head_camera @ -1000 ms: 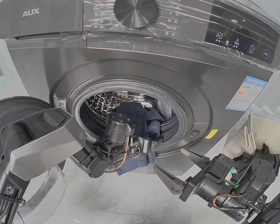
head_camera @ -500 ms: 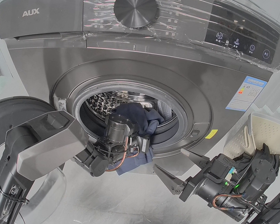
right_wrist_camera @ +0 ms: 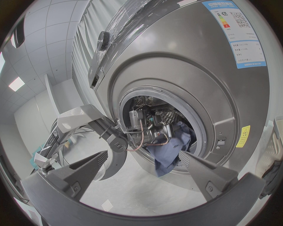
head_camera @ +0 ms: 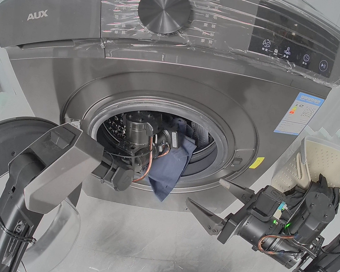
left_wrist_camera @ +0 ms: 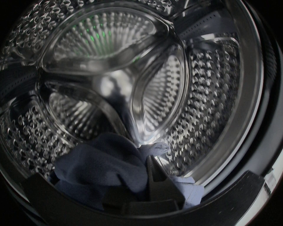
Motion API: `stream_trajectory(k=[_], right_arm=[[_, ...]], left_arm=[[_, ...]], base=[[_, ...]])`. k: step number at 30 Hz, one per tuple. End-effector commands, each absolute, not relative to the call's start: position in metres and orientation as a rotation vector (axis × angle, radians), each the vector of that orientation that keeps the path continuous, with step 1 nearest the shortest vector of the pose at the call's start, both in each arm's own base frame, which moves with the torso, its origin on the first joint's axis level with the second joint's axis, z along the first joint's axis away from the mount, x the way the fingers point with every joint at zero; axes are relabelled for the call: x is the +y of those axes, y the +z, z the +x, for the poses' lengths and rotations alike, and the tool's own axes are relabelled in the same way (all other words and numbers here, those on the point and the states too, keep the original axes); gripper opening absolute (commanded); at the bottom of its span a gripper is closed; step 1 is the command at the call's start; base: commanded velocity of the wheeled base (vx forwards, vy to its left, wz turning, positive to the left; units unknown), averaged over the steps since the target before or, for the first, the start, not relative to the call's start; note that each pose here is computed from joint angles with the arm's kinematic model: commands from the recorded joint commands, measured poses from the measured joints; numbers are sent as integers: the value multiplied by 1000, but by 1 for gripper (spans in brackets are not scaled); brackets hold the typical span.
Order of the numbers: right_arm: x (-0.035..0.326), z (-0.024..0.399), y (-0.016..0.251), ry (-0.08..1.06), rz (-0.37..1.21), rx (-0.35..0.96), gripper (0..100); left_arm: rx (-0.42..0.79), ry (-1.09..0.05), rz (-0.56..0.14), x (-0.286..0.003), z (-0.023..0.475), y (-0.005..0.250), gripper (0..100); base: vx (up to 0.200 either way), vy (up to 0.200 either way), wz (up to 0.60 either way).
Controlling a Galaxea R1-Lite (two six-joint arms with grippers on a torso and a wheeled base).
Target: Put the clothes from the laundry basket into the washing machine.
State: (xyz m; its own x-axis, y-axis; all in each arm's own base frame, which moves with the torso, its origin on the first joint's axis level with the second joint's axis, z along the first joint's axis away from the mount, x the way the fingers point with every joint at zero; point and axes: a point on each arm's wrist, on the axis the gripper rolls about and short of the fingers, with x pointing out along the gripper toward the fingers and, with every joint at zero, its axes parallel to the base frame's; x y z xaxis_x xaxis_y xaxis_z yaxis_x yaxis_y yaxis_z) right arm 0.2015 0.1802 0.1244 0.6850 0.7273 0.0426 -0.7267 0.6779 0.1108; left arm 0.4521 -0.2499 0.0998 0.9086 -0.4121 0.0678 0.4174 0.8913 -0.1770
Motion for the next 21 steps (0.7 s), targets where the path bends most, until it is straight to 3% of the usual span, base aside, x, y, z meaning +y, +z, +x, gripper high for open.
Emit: stream_trajectory(k=[1,8,9,18,21], right_arm=[[181,202,125,818,124,0,100],[181,202,126,816,125,-3,100],[181,202,126,816,124,-1,100],[181,203,125,816,124,0,100],[181,203,125,816,124,-1,100]], left_arm=[[-158,-383,-245,-254,474,118,0],[-184,-363,-257,-255,479,118,0],[-133,-359,-239,-253,476,108,100],[132,-418,-157,-243,436,89,100],[154,-420,-151,-242,434,86,100]], base=[[0,0,0],[0,0,0],[0,0,0],[0,0,0],[0,0,0]])
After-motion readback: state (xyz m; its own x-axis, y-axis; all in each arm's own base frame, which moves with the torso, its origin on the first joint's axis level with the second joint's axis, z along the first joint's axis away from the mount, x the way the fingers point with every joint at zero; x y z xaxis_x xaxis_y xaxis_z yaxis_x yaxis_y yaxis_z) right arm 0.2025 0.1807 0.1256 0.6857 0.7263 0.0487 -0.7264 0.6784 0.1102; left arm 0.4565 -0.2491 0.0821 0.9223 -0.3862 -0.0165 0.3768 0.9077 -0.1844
